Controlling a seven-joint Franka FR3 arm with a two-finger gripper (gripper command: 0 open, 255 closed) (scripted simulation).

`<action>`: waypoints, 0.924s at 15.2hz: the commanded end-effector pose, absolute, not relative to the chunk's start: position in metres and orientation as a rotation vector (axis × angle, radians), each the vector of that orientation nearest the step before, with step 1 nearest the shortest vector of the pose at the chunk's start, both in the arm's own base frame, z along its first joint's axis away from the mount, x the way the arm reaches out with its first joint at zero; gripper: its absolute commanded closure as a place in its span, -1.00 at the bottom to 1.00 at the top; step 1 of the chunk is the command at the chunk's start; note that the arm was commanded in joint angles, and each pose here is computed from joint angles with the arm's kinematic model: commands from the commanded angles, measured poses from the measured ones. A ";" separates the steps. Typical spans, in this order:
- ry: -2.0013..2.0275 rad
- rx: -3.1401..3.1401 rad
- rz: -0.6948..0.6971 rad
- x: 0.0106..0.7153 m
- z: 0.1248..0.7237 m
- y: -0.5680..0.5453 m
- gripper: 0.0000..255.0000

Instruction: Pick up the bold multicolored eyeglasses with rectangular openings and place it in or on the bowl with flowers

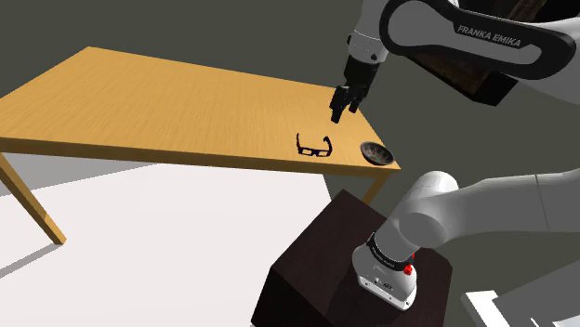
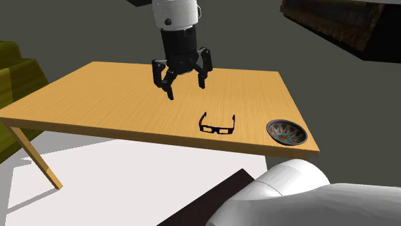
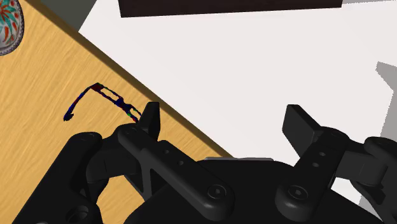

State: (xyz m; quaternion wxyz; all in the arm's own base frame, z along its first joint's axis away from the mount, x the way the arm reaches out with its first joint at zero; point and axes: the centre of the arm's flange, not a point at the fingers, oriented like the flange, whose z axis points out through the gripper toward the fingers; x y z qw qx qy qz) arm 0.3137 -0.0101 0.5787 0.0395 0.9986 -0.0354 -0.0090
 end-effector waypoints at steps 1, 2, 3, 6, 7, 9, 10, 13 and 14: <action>-0.108 3.060 -0.028 0.314 0.579 -0.010 -1.00; -0.114 3.061 -0.029 0.321 0.569 -0.016 -1.00; -0.120 3.061 -0.031 0.328 0.560 -0.022 -1.00; -0.137 3.063 -0.036 0.350 0.531 -0.040 -1.00; -0.142 3.063 -0.038 0.357 0.522 -0.046 -1.00; -0.154 3.064 -0.042 0.371 0.502 -0.058 -1.00; -0.159 3.064 -0.043 0.378 0.493 -0.064 -1.00; -0.176 3.065 -0.049 0.399 0.464 -0.083 -1.00; -0.182 3.065 -0.051 0.405 0.454 -0.089 -1.00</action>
